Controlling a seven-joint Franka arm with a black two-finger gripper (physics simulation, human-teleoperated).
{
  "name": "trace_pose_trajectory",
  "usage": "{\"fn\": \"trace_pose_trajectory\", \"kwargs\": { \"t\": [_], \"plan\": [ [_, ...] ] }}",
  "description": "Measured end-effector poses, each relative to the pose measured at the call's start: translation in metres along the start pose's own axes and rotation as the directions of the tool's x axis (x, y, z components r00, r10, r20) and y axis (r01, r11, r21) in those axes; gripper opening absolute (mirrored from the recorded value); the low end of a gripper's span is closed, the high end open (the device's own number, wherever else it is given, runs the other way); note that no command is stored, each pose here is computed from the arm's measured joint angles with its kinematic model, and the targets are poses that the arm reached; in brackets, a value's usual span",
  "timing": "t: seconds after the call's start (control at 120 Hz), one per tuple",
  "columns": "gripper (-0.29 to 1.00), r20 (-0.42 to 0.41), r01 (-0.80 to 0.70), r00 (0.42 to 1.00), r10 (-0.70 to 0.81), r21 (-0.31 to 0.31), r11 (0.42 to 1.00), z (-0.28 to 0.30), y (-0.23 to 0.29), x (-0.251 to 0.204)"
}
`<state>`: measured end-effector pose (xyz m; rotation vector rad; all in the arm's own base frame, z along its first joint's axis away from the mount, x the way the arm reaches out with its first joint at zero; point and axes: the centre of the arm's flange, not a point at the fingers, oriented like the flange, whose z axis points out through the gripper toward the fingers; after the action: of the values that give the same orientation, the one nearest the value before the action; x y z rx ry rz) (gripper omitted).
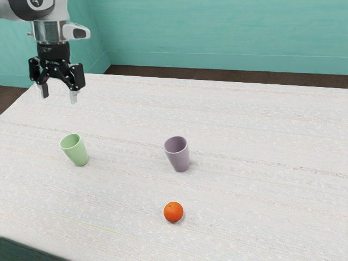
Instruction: Place the right cup onto the left cup
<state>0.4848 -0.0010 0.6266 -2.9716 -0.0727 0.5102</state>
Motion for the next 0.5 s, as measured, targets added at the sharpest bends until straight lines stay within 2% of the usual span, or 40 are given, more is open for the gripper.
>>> {"fn": "trace_pose_trajectory", "kwargs": {
  "t": [0.1,0.267,0.375,0.5],
  "plan": [
    [0.69,-0.125,-0.05,0.991,0.049,0.001,0.999,-0.001,0.019,0.057],
    [0.69,-0.258,-0.058,0.965,0.051,-0.021,0.998,0.006,0.024,0.128],
    [0.69,-0.282,-0.046,0.959,0.032,-0.043,0.998,0.021,0.074,0.162],
    [0.69,-0.291,-0.039,0.957,0.018,-0.067,0.997,0.051,0.149,0.165]
  ]
}}
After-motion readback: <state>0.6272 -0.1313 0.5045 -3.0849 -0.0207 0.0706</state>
